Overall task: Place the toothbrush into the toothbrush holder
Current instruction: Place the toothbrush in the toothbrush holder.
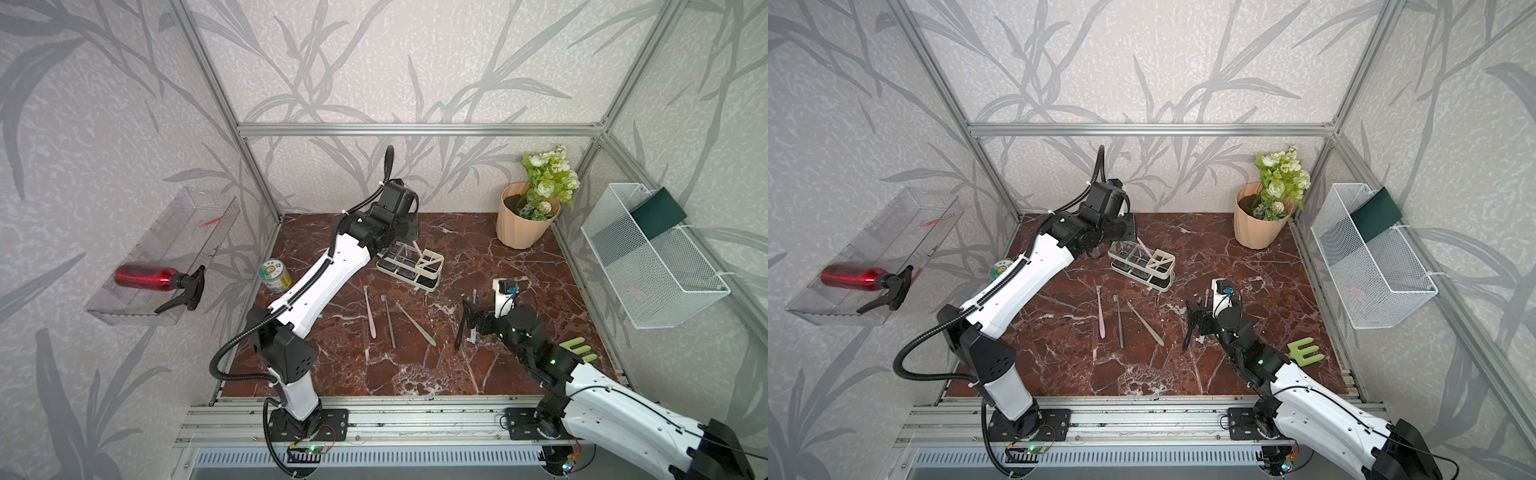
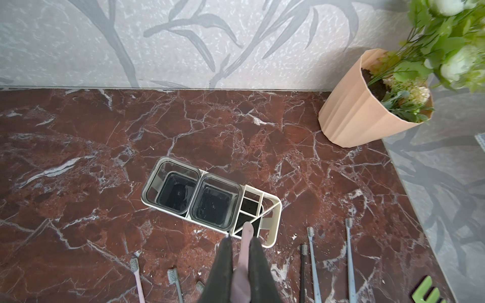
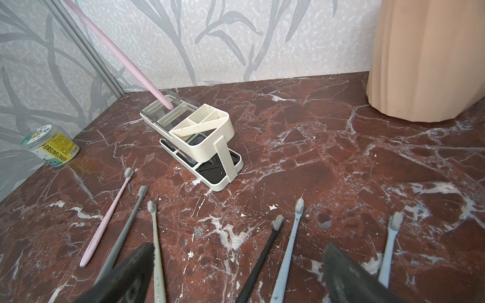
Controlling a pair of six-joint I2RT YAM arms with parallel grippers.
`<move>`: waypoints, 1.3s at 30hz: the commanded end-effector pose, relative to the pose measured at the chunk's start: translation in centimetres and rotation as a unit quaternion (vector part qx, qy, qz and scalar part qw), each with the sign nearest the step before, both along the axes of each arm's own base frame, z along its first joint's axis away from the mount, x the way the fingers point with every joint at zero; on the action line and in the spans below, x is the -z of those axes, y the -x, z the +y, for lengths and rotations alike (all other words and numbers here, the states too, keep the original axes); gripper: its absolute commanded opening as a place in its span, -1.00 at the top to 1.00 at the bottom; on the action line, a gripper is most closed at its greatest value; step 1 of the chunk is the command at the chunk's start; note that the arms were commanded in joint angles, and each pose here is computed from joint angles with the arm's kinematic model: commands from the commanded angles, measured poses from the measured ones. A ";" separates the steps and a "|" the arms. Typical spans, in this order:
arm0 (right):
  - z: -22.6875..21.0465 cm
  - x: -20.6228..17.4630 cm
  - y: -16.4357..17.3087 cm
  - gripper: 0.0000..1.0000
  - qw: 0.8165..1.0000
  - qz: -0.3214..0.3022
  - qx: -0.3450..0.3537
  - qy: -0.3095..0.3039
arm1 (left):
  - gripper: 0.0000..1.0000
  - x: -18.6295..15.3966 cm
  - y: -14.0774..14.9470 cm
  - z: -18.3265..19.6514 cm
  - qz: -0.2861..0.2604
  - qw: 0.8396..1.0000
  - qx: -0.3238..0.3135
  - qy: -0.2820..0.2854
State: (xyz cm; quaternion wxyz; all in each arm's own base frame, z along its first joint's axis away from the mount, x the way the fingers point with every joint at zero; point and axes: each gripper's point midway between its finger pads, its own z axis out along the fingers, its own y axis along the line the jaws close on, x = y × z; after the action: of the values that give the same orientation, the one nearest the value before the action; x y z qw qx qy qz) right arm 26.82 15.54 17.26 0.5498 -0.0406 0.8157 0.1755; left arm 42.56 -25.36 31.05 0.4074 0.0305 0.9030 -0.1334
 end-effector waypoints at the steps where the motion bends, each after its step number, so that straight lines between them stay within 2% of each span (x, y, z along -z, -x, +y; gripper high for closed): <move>1: -0.3 0.0 -0.2 -0.98 1.000 0.000 0.008 -0.006 | 1.00 -1.7 -1.0 -0.2 -0.032 0.999 -0.006 -0.009; 12: 0.4 0.3 -0.2 -0.98 1.000 0.007 -0.006 -0.011 | 1.00 0.0 -0.8 -0.7 -0.018 0.998 0.006 -0.058; 26: 0.8 0.5 -0.2 -0.98 1.000 0.010 -0.015 -0.012 | 1.00 2.5 -0.1 -2.9 0.001 0.996 0.030 -0.079; 39: 1.1 0.5 -0.2 -0.98 1.000 0.011 -0.022 -0.013 | 1.00 3.2 -0.2 -2.5 0.005 0.994 0.024 -0.105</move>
State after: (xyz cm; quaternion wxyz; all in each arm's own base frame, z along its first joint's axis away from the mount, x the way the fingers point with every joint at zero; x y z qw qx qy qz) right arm 26.77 16.48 16.25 0.5298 -0.0514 0.8247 0.1913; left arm 42.81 -28.49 27.49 0.3905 0.0895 0.9137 -0.0684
